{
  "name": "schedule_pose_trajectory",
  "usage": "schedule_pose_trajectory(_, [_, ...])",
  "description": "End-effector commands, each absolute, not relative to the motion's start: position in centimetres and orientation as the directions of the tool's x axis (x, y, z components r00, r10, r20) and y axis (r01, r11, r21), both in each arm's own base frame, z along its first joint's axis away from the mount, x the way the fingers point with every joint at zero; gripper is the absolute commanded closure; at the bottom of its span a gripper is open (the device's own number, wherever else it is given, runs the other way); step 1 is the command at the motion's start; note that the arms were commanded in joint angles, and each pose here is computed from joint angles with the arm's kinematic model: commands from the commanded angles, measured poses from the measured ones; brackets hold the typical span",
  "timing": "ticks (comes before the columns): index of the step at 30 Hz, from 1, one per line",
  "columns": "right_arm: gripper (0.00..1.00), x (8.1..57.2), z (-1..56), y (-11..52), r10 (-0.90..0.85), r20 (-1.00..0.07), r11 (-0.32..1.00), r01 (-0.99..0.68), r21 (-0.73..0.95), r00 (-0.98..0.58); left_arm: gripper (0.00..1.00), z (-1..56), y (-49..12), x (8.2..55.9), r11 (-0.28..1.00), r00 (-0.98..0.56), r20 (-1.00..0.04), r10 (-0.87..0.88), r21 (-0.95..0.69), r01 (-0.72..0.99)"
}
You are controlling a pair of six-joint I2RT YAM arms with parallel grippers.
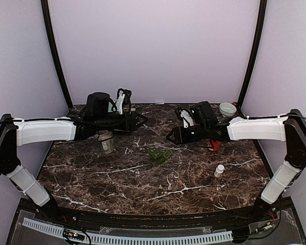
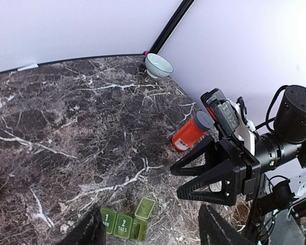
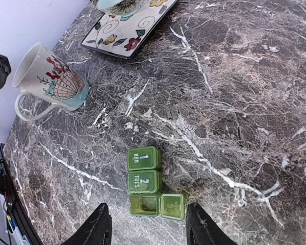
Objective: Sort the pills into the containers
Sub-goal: Place the pill container at the center of the board, then pick up the pill bottle from the center of the board.
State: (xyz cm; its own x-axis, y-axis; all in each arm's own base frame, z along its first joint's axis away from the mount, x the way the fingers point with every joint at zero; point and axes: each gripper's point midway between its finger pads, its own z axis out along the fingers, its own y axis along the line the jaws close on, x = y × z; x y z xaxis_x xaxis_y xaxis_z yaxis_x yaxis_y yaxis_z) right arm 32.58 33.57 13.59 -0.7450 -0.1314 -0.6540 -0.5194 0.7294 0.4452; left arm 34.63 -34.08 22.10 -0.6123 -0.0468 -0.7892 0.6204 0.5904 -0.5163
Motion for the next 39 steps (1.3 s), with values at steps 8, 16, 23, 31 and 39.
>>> schedule_pose_trajectory(8, [0.47, 30.6, 18.9, 28.7, -0.186, -0.822, 0.906, -0.419, 0.069, -0.539, 0.13, 28.7, -34.0, 29.6, 0.676, -0.206, -0.973, 0.106, -0.081, 0.732])
schedule_pose_trajectory(16, [0.48, 29.9, 21.6, 22.4, -0.104, -0.9, 0.982, -0.189, -0.024, -0.424, 0.01, 31.9, -34.3, 26.1, 0.647, -0.014, -0.989, 0.146, 0.085, 0.758])
schedule_pose_trajectory(23, [0.17, 29.0, 25.9, 16.3, 0.03, -0.961, 0.998, 0.067, 0.012, -0.273, 0.01, 33.0, -35.1, 22.5, 0.535, 0.139, -0.98, 0.142, 0.194, 0.822])
schedule_pose_trajectory(31, [0.15, 28.1, 28.3, 14.8, 0.173, -0.963, 0.985, 0.048, 0.166, -0.208, 0.01, 30.4, -37.1, 22.6, 0.477, 0.056, -0.973, 0.226, 0.16, 0.864])
schedule_pose_trajectory(39, [0.15, 26.4, 23.2, 16.0, 0.062, -0.843, 0.998, 0.025, 0.058, -0.535, 0.01, 29.1, -37.1, 23.1, 0.511, -0.036, -0.974, 0.224, 0.086, 0.856])
